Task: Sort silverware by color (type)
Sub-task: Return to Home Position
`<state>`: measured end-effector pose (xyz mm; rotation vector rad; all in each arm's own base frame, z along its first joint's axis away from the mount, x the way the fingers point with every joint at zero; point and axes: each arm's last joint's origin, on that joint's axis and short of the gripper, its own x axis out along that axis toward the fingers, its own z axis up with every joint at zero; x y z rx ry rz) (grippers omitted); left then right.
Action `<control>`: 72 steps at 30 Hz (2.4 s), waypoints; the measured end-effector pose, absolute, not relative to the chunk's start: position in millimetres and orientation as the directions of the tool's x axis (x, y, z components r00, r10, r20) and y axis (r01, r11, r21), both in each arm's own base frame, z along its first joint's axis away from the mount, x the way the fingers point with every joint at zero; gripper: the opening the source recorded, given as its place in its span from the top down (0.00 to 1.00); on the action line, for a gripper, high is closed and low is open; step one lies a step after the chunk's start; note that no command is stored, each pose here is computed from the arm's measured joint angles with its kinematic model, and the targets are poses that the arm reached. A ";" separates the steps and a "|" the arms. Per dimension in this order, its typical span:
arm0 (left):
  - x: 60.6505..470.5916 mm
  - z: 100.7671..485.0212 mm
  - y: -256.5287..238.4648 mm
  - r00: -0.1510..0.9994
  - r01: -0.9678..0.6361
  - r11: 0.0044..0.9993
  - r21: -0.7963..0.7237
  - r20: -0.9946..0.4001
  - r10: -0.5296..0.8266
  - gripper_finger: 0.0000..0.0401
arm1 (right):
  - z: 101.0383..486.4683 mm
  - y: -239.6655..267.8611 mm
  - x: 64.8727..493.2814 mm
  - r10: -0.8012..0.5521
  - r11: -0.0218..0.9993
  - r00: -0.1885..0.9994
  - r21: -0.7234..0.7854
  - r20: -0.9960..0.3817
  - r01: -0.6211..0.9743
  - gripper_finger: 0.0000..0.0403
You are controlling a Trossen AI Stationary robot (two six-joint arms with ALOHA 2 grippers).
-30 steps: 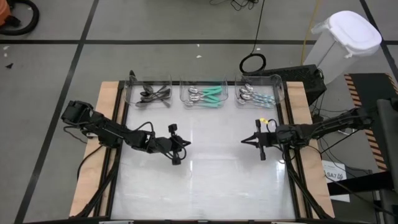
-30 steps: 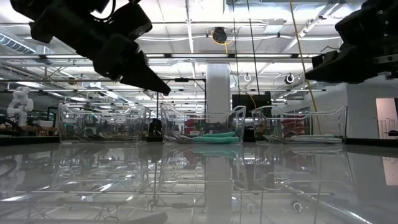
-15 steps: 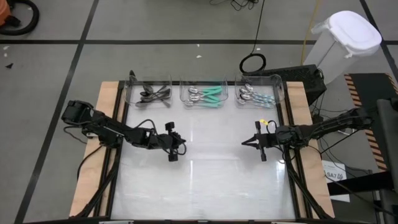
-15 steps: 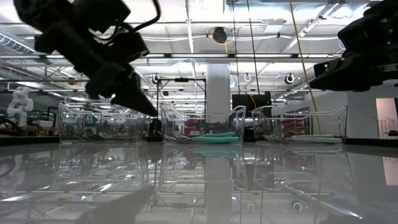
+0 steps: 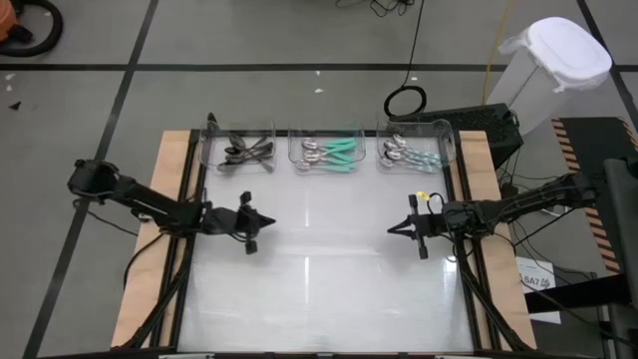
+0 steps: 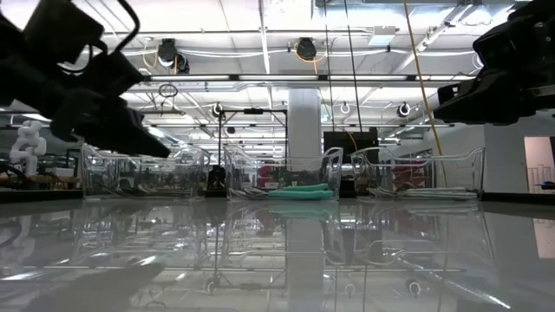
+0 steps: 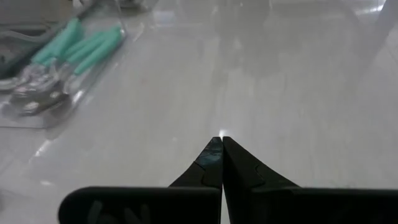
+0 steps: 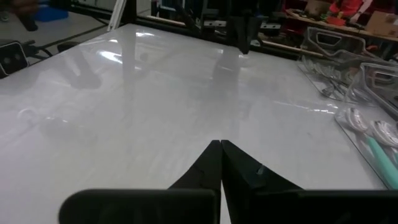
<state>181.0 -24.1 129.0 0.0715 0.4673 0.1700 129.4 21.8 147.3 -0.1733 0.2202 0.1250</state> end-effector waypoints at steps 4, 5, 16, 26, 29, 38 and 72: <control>163.2 127.5 -20.6 0.898 -0.143 0.983 0.113 -0.403 0.177 1.00 | 147.3 21.7 129.3 0.103 0.978 0.968 -0.156 -0.228 -0.141 1.00; 159.5 127.3 -20.0 0.903 -0.144 0.984 0.110 -0.391 0.176 1.00 | 147.2 21.7 129.3 0.104 0.978 0.968 -0.155 -0.229 -0.141 1.00; 134.4 125.5 -15.2 0.914 -0.145 0.984 0.107 -0.367 0.175 1.00 | 151.8 20.9 124.8 0.104 0.979 0.976 -0.154 -0.193 -0.135 1.00; 130.8 135.4 -14.3 0.940 -0.124 0.977 0.174 -0.294 0.172 1.00 | 159.8 16.9 111.4 0.054 0.980 0.991 -0.183 -0.120 -0.075 1.00; 129.3 140.3 -11.2 0.948 -0.139 0.968 0.207 -0.255 0.191 1.00 | 161.3 16.2 108.0 0.054 0.979 0.993 -0.188 -0.101 -0.073 1.00; 117.4 147.0 -0.8 0.950 -0.185 0.964 0.190 -0.214 0.225 1.00 | 163.3 14.9 100.3 0.059 0.980 0.996 -0.184 -0.068 -0.071 1.00; 104.4 159.6 1.5 0.990 -0.093 0.984 0.154 -0.086 0.108 1.00 | 164.0 15.3 95.2 0.105 0.963 0.993 -0.246 -0.046 -0.113 1.00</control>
